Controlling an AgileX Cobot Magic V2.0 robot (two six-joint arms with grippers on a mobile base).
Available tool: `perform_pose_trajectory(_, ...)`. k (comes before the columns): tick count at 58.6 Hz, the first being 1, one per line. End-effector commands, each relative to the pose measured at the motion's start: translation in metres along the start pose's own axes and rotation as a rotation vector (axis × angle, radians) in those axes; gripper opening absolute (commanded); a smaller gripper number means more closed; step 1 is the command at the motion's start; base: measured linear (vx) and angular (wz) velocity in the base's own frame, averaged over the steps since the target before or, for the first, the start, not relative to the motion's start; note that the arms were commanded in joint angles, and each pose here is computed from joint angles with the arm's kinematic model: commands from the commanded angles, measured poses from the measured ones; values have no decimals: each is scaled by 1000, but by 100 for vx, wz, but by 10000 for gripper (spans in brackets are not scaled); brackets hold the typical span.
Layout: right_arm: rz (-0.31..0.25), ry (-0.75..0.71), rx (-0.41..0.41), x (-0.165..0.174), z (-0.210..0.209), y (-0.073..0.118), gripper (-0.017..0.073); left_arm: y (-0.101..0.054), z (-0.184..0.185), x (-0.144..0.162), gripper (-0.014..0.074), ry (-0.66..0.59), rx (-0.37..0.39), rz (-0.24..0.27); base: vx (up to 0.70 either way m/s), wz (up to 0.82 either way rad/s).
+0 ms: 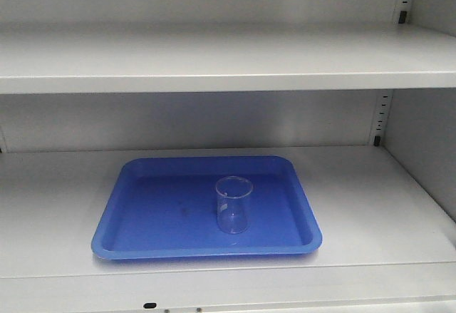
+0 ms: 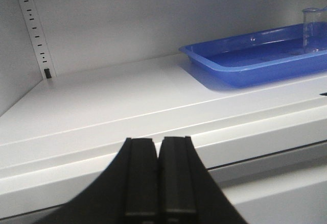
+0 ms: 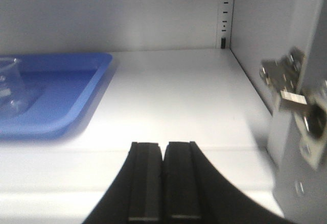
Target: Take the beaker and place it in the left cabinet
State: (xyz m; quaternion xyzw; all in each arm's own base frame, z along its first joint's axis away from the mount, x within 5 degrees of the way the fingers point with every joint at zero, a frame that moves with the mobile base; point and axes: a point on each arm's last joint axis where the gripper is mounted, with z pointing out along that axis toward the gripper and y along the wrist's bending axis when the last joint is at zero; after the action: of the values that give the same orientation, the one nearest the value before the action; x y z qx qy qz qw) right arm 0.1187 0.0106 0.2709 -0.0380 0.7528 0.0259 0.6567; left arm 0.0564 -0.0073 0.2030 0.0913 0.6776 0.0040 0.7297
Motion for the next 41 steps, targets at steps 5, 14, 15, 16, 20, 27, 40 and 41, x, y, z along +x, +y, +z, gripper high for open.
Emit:
perform_pose_trajectory(5, -26, -165, -6, 23, -28, 1, -6, 0, -1, -3, 1, -77, -7, -6, 0, 0)
perform_pose_trajectory(14, -28, -238, -4, 60, -46, 2, -6, 0, -1, -3, 1, -77, -7, -6, 0, 0)
perform_pose_trajectory(15, -28, -246, -4, 65, -47, 2, -6, 0, -1, -3, 1, -77, -7, -6, 0, 0)
perform_pose_trajectory(16, -29, -261, -3, 71, -49, 2, -6, 0, -1, -3, 1, -77, -7, -6, 0, 0)
perform_pose_trajectory(20, -23, -201, 14, 78, -54, 0, -6, 0, -1, -3, 1, -77, -7, -6, 0, 0)
perform_pose_trajectory(27, -28, -114, 22, 85, -51, 0, -6, 0, -1, -3, 1, -77, -7, -6, 0, 0)
perform_pose_trajectory(40, -30, -173, 16, 80, -53, 0, -6, 0, -1, -3, 1, -77, -7, -6, 0, 0)
perform_pose_trajectory(41, -30, -174, 16, 80, -53, 0, -6, 0, -1, -3, 1, -77, -7, -6, 0, 0)
